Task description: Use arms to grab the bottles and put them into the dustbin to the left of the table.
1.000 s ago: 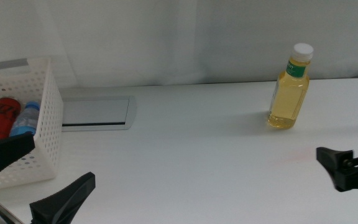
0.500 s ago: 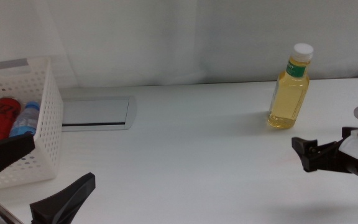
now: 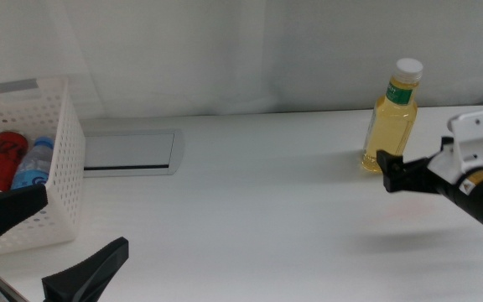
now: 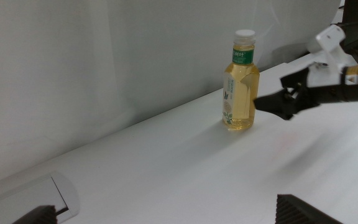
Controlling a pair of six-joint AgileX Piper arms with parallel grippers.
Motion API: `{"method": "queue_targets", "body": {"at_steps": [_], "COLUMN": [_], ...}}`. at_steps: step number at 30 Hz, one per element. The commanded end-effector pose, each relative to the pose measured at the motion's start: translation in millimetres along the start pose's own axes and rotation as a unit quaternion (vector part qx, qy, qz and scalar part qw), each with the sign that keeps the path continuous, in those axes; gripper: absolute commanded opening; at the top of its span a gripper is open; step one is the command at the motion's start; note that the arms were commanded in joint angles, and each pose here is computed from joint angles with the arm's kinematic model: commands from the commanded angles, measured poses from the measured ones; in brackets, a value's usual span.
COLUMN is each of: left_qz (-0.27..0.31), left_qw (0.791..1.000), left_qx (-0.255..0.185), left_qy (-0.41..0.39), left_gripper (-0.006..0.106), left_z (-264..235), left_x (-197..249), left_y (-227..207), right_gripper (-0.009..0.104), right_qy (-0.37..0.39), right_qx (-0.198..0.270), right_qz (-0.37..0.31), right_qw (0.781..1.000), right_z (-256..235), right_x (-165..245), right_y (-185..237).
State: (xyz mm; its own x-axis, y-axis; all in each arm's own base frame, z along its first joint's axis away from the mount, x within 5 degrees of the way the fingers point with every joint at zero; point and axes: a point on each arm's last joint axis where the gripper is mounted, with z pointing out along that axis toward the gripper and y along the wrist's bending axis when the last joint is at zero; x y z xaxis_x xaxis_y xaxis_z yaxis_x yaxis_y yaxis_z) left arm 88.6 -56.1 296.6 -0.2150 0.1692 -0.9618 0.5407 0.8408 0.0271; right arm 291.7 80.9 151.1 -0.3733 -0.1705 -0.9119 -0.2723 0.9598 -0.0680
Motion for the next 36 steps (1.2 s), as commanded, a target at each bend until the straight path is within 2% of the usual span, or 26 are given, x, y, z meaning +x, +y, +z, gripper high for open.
{"method": "queue_targets", "body": {"at_steps": [1,23,28,31,33,36], "left_qz": [-0.003,-0.003,-0.003,-0.003,-0.003,-0.003], "left_qw": [1.000,1.000,1.000,1.000,1.000,1.000], "left_qx": [0.006,0.006,0.006,0.006,0.006,0.006], "left_qy": [0.002,0.002,0.002,0.004,0.004,0.004], "left_gripper": [0.091,0.091,0.091,0.091,0.091,0.091], "left_z": [0,0,0,0,0,0], "left_x": [2,2,2,2,2,2], "left_y": [-1,-1,-1,-1,-1,-1], "right_gripper": [0.103,0.103,0.098,0.084,0.066,0.030], "right_qy": [-0.011,-0.002,0.002,0.007,0.010,0.014], "right_qx": [-0.001,-0.002,0.012,0.014,0.014,0.015], "right_qz": [-0.010,-0.004,0.019,0.023,0.023,0.025], "right_qw": [1.000,1.000,1.000,1.000,1.000,0.999], "right_z": [13,96,104,104,104,104], "right_x": [-7,-8,-10,-10,-9,-8], "right_y": [-1,3,0,0,0,0]}}
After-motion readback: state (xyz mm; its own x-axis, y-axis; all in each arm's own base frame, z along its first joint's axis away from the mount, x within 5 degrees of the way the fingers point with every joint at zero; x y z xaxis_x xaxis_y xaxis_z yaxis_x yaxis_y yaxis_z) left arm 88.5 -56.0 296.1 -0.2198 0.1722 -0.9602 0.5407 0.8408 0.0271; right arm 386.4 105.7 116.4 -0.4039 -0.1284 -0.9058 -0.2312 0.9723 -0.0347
